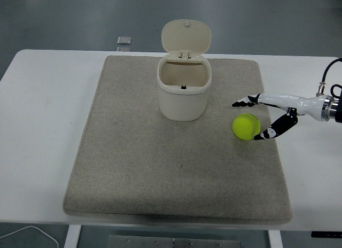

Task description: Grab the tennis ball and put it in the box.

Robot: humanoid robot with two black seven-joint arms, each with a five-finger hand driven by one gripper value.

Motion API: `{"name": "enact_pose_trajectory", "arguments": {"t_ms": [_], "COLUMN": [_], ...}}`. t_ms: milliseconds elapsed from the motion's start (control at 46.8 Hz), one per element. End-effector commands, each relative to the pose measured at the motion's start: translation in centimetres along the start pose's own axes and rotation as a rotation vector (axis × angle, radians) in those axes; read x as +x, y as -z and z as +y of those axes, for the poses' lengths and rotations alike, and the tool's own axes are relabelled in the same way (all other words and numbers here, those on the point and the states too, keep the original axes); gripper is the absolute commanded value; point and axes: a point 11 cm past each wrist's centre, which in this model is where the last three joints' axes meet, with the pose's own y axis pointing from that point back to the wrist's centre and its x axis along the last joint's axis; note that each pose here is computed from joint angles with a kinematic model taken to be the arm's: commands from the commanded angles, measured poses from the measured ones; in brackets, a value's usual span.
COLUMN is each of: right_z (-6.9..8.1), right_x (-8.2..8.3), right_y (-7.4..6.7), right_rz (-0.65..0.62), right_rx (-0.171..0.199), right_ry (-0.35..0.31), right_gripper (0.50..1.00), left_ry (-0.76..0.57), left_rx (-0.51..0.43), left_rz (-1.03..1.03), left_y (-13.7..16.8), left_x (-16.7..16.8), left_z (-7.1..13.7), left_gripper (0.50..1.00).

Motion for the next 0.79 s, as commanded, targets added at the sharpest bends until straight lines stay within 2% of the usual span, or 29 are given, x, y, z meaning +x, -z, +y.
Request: {"name": "enact_pose_trajectory", "arguments": {"t_ms": [0,256,534,620,726,769], "right_z": [-0.1,-0.2,-0.6,-0.5,-0.6,-0.6], "right_x": [-0.2,-0.7,-0.8,-0.9,-1.3,-1.6], "right_y": [-0.1,-0.5,-0.4,-0.5,-0.6,-0.7], "right_rz": [0.006,0.013,0.014,0.012,0.023,0.021], "right_rx": [-0.002,-0.011,-0.005,-0.007,-0.012,-0.014], "right_ry": [-0.001,-0.009,-0.017,-0.016,-0.003,0.003], "right_gripper": [0.926,0.924,0.909,0.891,0.832,0.823], "left_ry": [0.0,0.0,0.0,0.0,0.0,0.0], "left_rx": [0.0,0.0,0.0,0.0,0.0,0.0], "left_rz": [-0.001,0.0,0.0,0.0,0.0,0.0], "left_y": [0.0,0.0,0.0,0.0,0.0,0.0], "left_x": [0.0,0.0,0.0,0.0,0.0,0.0], "left_z": [0.0,0.0,0.0,0.0,0.0,0.0], "left_gripper": [0.992,0.992,0.99,0.992,0.99,0.992]}}
